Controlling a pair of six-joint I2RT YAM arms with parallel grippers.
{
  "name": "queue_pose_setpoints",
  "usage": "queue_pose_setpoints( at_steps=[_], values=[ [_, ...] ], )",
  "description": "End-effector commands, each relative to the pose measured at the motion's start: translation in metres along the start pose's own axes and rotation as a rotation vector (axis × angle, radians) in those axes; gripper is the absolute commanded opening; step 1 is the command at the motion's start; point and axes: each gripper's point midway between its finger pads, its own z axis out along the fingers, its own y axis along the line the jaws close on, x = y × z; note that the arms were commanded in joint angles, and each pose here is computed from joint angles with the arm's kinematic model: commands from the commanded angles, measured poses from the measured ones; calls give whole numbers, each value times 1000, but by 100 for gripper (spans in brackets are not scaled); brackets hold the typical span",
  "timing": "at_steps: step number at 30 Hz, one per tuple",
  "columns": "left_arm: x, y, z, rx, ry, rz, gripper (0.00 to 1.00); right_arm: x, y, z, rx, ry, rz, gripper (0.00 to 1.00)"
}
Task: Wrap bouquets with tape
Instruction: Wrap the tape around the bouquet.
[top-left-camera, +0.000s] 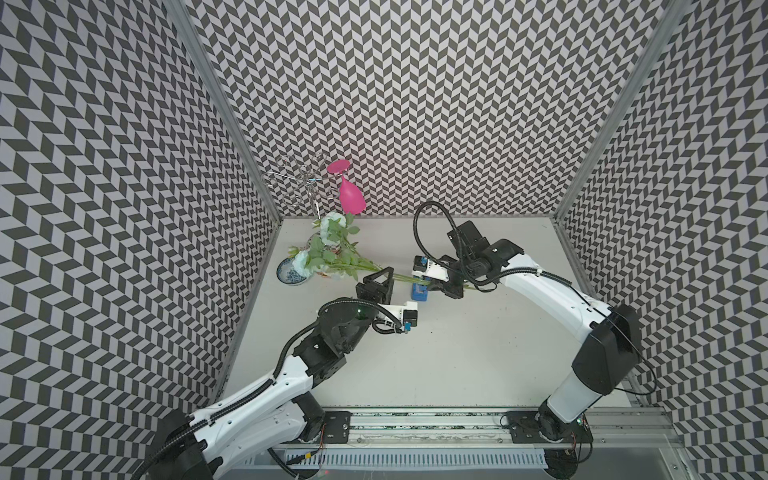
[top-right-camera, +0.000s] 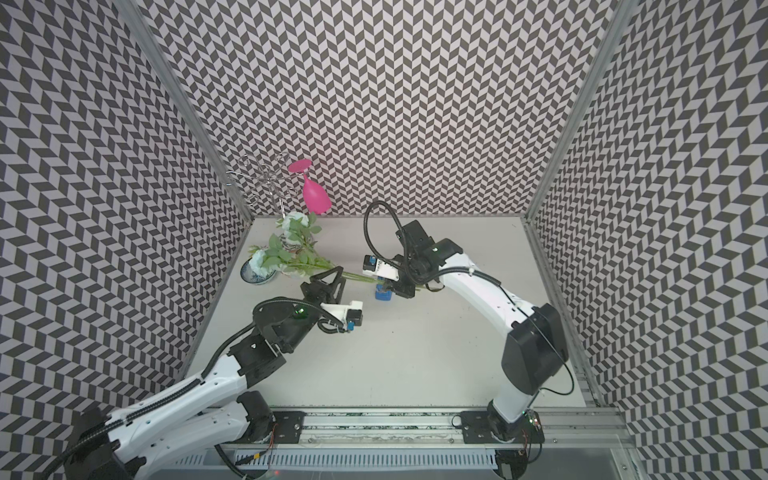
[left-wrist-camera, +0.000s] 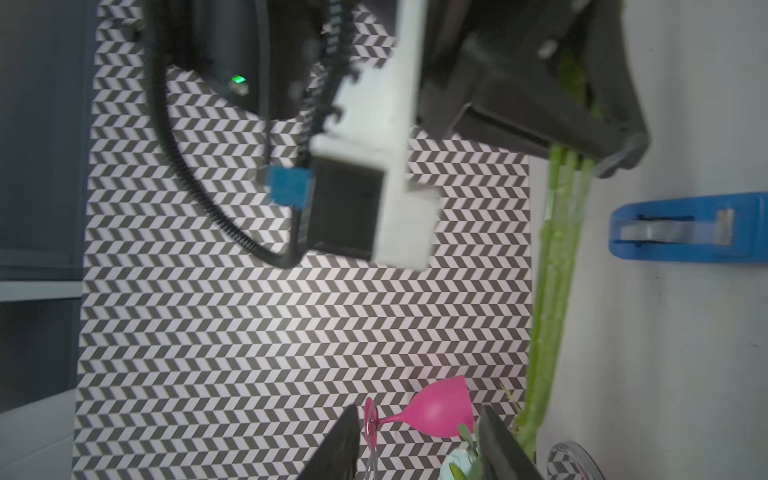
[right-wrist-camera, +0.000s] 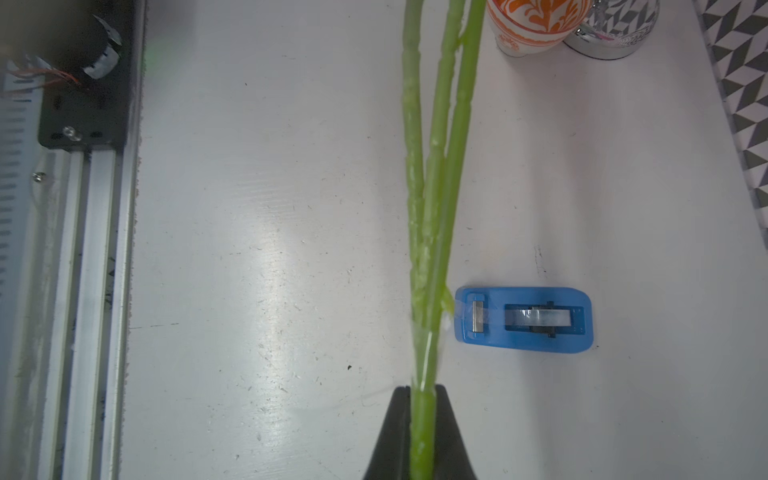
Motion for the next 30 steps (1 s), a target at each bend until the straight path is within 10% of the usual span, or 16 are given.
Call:
queue_pose_setpoints(
  at_steps=[1, 11, 20, 30],
  values=[
    [-22, 24, -15, 30, -131, -204, 51, -51, -24, -39, 238, -216, -209, 0],
    [-73, 61, -25, 281, -358, -429, 58, -61, -27, -75, 787, -149, -571, 0],
    [-65, 13, -18, 525, -365, -515, 59, -71, -7, -118, 1153, -186, -722, 0],
    [-47, -31, -5, 605, -268, -516, 66, -72, 23, -119, 1209, -218, -772, 0]
  ],
)
